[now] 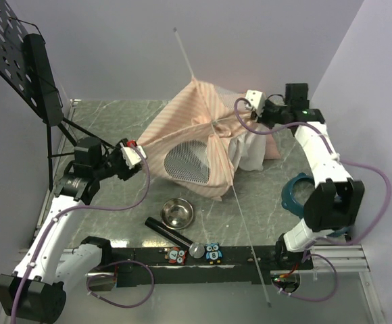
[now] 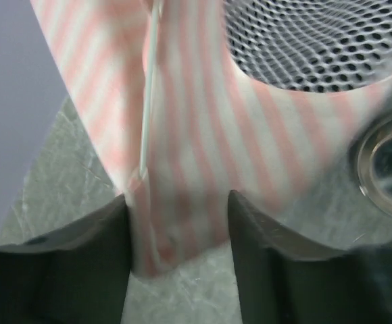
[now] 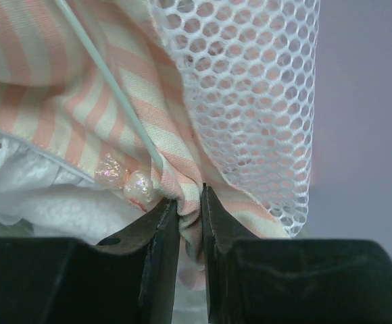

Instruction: Set up the pet tent

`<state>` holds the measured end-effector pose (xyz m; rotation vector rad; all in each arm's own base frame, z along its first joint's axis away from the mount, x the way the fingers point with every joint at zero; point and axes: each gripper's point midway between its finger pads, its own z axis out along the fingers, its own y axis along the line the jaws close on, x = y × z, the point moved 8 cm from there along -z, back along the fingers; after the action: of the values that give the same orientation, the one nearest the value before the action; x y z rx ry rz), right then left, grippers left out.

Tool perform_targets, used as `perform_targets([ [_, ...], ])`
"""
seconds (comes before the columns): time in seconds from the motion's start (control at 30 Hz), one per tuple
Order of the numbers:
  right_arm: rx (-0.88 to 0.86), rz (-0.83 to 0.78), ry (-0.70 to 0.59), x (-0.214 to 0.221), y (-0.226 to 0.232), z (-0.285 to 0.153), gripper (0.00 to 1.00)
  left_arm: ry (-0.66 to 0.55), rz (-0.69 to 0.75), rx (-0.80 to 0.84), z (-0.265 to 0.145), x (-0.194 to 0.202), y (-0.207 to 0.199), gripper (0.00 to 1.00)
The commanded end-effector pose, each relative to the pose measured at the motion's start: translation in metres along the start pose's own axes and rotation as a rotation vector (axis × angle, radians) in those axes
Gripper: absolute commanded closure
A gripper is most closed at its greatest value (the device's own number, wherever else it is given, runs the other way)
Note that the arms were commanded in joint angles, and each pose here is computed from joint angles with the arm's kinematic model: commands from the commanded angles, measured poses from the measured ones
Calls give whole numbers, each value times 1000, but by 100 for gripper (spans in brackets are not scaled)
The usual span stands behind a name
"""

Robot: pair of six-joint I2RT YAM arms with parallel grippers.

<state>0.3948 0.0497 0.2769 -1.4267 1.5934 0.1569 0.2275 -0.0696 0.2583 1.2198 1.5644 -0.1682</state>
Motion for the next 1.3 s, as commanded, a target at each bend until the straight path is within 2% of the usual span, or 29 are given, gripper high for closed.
perform_targets([
  [0.0,192,-85,-29,-41,-24,-66,100,-138,-77,-33,-6,-39,22,30],
  [0.03,207,-104,-30,-46,-23,-73,100,-169,-80,-37,-8,-49,26,14],
  [0.07,216,-122,-26,-49,-21,-78,100,-200,-88,-37,-11,-60,30,8],
  [0.2,245,-180,10,-61,-18,-96,100,-319,-99,-27,-25,-97,35,4],
  [0.3,235,-193,37,-69,-16,-99,100,-388,-79,-3,-28,-124,31,9],
  [0.4,211,-203,82,-75,-11,-94,100,-403,-70,8,-23,-150,27,14],
  [0.6,138,-212,172,-71,3,-80,100,-294,-89,77,-2,-153,22,17],
  [0.7,102,-213,221,-64,8,-76,100,-308,-54,74,-2,-158,22,19],
  [0.8,80,-225,224,-66,14,-70,100,-333,0,94,1,-166,18,26],
  [0.93,63,-242,199,-72,23,-66,100,-383,-10,146,13,-181,14,34],
  [1.1,39,-255,192,-80,34,-60,100,-362,6,203,54,-199,12,44],
  [1.27,23,-268,189,-86,41,-56,100,-445,-14,267,76,-219,4,60],
])
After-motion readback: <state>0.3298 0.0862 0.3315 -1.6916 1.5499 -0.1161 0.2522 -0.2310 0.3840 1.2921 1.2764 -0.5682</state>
